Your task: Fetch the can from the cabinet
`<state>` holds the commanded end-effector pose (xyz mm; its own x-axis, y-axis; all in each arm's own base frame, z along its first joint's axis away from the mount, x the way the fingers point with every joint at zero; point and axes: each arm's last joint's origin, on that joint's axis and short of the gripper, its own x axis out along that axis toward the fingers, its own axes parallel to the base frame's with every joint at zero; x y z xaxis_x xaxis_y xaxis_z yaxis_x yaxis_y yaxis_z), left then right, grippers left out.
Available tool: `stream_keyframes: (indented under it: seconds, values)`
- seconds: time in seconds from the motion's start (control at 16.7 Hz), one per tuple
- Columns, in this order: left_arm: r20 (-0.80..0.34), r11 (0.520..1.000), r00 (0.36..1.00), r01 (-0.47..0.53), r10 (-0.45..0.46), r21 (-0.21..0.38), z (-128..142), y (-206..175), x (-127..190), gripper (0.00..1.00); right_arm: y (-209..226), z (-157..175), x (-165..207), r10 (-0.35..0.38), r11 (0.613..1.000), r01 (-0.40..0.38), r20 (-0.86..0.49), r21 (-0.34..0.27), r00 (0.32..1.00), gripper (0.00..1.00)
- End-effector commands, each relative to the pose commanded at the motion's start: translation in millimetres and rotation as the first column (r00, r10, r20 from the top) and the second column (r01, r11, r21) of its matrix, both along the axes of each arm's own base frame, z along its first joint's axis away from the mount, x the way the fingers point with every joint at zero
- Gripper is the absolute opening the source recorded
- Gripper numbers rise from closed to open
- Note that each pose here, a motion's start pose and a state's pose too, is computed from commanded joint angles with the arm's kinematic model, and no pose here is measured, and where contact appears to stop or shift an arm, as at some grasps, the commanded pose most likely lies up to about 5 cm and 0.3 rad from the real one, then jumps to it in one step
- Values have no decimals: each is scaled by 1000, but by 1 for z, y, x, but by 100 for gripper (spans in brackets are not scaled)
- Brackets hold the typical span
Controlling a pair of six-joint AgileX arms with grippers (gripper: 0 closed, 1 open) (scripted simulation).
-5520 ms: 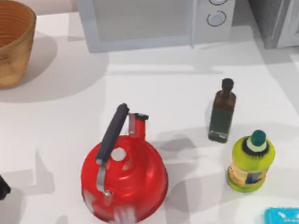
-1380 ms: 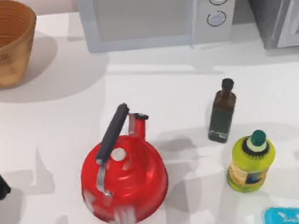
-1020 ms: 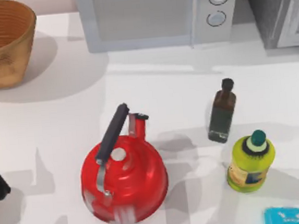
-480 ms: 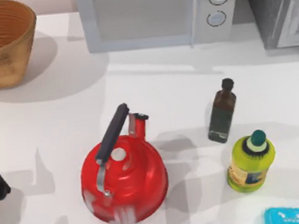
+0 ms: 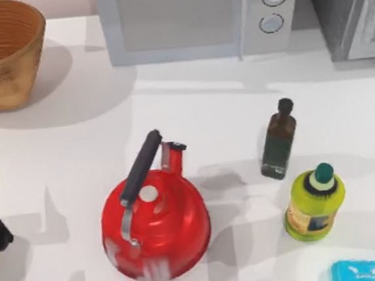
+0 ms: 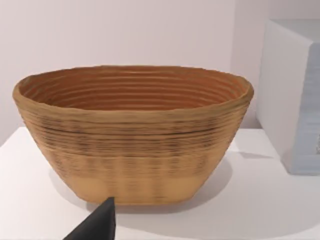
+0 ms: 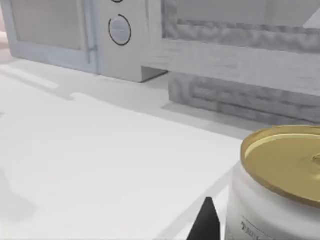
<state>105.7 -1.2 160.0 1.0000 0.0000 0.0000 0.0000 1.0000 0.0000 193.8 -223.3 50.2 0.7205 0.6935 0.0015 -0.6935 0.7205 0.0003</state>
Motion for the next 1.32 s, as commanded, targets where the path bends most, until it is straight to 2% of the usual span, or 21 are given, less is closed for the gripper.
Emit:
stream_keyframes:
  seconds: [0.18, 0.24, 0.36, 0.66, 0.9, 1.32]
  values:
    - [0, 1000, 1000, 0, 0, 0, 0, 0, 0, 100, 0, 0, 0, 0, 1000, 0, 0, 0, 1000, 0]
    - [0, 1000, 1000, 0, 0, 0, 0, 0, 0, 100, -20, -6, 18, -119, 993, 120, -32, 18, 992, 0]
    - [0, 1000, 1000, 0, 0, 0, 0, 0, 0, 100, -15, -6, 18, -106, 994, 107, -30, 16, 994, 0]
    - [0, 1000, 1000, 0, 0, 0, 0, 0, 0, 100, 15, -6, 17, -6, 1000, 6, -2, 1, 1000, 0]
    - [0, 1000, 1000, 0, 0, 0, 0, 0, 0, 100, 17, -6, 17, 0, 1000, 0, 0, 0, 1000, 0]
    - [0, 1000, 1000, 0, 0, 0, 0, 0, 0, 100, 17, -6, 17, 0, 1000, 0, 0, 0, 1000, 53]
